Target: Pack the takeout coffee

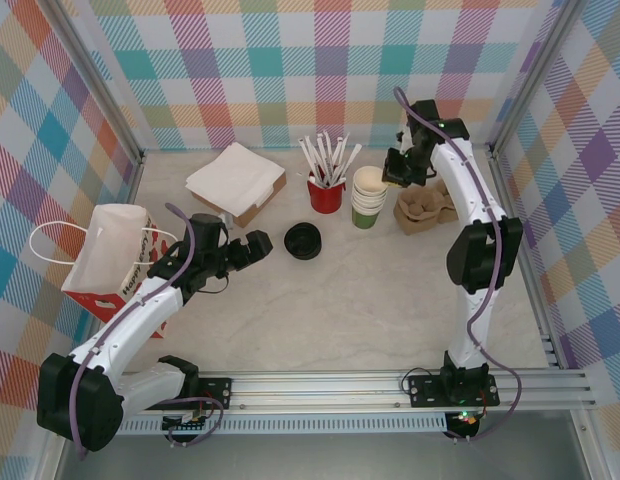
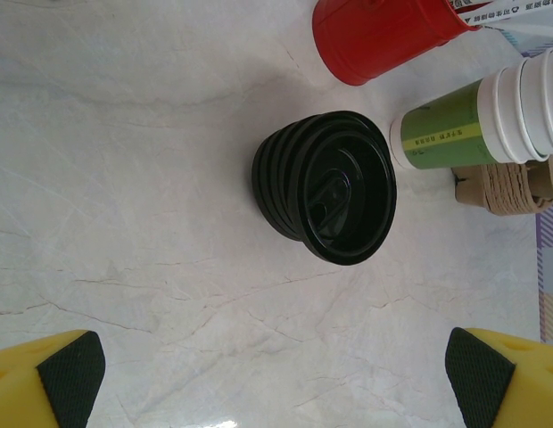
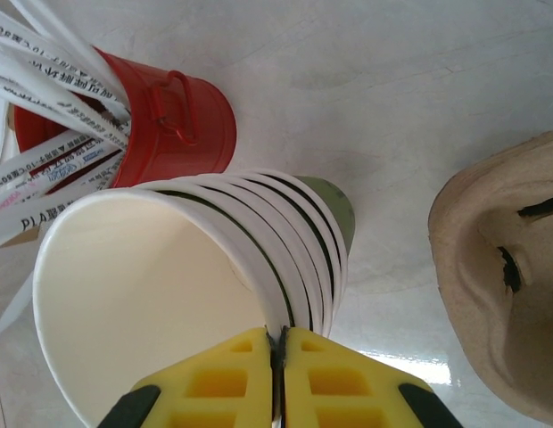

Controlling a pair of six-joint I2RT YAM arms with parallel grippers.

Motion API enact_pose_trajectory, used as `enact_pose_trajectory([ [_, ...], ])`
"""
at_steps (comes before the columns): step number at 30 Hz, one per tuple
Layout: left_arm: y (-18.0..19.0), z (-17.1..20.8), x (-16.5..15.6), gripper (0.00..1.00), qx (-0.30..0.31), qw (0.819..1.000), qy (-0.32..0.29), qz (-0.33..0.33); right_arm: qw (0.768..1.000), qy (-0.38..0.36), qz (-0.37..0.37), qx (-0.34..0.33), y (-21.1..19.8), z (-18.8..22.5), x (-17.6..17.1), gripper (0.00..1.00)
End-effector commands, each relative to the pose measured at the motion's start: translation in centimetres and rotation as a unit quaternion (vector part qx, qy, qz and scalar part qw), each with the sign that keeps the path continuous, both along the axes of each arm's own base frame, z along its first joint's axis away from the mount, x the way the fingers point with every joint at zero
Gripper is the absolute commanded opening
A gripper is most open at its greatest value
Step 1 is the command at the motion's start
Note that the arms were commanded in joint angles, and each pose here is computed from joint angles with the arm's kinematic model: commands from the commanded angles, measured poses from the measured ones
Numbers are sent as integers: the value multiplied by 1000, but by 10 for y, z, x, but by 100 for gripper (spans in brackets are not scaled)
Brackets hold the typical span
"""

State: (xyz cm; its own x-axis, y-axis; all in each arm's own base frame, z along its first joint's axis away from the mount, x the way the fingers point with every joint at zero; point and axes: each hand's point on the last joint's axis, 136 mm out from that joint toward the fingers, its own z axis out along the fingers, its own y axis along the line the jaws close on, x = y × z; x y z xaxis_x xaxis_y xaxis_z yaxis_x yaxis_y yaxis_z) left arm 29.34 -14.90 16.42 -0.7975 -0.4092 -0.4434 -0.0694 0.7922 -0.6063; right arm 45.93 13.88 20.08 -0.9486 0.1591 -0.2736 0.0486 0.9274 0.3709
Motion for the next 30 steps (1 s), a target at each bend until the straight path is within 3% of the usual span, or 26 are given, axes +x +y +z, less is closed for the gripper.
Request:
enact_pose_trajectory([
  [1, -3, 16, 0, 100, -11, 1000, -12, -2, 999, -32, 29, 26, 10, 28, -14, 9],
  [10, -9, 18, 1, 100, -27, 1000, -9, -2, 998, -55, 38, 23, 6, 43, -29, 12],
  [19, -17, 22, 0, 100, -33, 999, -8, -13, 999, -9, 49, 15, 7, 1, -36, 15],
  [24, -20, 23, 1, 100, -31, 999, -7, -16, 999, -8, 42, -17, -5, -2, -36, 25],
  [27, -23, 24, 2, 100, -29, 999, -7, -18, 999, -13, 44, -18, -4, 0, -35, 24],
  [30, -24, 23, 3, 100, -26, 999, -6, -19, 999, -17, 48, -8, -2, 2, -34, 17],
])
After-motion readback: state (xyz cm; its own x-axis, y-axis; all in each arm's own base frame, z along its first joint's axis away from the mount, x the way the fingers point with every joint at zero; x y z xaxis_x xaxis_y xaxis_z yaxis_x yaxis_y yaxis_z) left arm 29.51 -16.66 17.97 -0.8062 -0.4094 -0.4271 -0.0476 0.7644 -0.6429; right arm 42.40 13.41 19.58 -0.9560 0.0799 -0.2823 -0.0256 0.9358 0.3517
